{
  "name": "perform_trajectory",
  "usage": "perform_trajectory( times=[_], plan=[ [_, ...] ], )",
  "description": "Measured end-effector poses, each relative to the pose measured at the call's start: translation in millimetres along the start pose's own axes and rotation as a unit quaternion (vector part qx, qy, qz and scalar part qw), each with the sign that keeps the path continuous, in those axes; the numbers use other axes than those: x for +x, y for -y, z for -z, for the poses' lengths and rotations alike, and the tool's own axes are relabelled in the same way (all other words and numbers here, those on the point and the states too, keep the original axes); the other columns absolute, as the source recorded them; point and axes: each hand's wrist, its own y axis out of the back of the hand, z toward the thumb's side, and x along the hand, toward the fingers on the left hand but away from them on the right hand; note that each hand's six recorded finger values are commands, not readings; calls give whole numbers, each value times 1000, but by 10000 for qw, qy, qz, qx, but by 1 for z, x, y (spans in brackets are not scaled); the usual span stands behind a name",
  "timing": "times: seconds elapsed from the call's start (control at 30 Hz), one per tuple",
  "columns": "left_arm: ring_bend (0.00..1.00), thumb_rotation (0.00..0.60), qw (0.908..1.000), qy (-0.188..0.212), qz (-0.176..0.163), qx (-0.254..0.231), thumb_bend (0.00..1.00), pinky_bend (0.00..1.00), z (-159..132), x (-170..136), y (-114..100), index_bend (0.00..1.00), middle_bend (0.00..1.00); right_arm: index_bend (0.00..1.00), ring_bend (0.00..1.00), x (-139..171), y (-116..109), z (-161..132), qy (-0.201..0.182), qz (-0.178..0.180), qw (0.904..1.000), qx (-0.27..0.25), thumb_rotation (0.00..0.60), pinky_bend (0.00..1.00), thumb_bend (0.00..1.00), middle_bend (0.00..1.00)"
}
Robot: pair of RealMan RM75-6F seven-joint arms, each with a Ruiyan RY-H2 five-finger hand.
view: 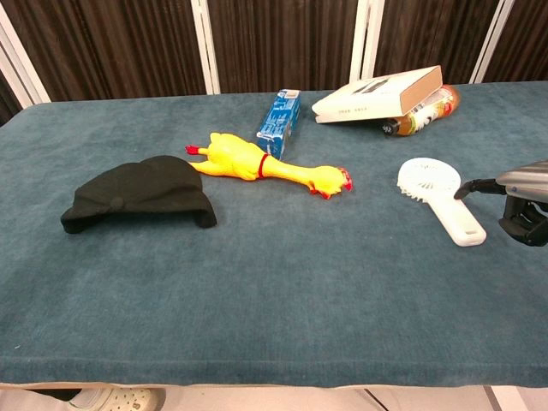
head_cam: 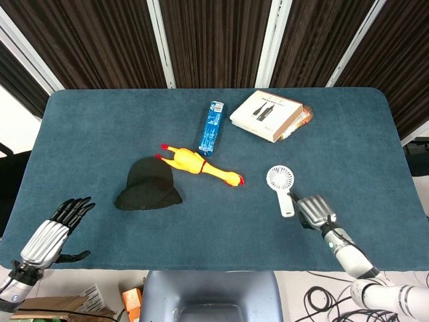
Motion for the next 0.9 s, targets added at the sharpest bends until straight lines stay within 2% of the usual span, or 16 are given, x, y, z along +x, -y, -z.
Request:
perform_trajectory(
  times=[0.9],
  plan=[
    [0, 600, 10000, 16, 5, -5, 0, 30, -1, 1, 0, 0, 0, 136, 700, -1, 1, -1, -20, -16, 10000, -18, 600, 986, 647, 835]
  ],
)
